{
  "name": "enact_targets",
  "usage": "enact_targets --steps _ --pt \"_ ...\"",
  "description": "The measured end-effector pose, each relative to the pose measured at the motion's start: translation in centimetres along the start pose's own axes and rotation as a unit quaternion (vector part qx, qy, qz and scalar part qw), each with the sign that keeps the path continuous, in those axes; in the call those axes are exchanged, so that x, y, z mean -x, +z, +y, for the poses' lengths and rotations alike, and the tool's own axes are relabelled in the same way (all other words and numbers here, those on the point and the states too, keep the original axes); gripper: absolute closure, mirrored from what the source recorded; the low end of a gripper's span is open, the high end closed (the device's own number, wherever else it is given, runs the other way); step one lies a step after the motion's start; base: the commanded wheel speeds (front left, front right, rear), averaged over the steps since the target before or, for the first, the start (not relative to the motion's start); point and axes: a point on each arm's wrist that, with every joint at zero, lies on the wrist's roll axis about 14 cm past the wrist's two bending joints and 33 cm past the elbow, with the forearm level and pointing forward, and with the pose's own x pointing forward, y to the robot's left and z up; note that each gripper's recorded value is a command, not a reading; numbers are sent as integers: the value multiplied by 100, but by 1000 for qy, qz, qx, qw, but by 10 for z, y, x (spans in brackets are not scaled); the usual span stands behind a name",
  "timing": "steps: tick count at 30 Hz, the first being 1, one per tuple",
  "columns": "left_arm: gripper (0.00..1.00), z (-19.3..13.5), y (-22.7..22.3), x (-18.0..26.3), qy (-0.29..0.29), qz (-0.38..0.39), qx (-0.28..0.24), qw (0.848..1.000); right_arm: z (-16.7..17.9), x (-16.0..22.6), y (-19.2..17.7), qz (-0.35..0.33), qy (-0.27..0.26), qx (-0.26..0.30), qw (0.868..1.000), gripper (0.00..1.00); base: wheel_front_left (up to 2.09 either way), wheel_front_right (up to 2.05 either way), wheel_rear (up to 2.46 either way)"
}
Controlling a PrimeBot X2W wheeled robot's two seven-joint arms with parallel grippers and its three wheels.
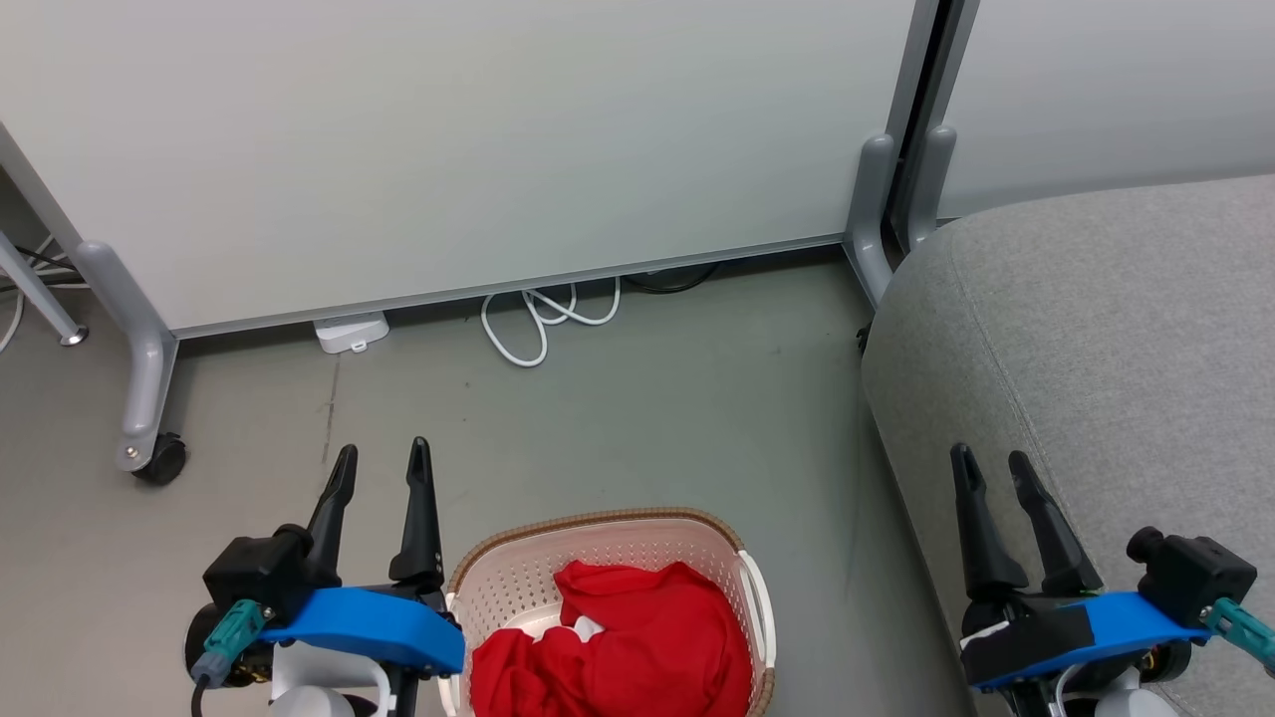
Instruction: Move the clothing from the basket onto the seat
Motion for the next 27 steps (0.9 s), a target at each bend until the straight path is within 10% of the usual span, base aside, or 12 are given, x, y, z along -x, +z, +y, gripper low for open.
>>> enact_targets --steps 27 --pt "0 -9 5 2 -25 -24 -106 994 19 -2 1 -13 42 108 993 0 0 0 0"
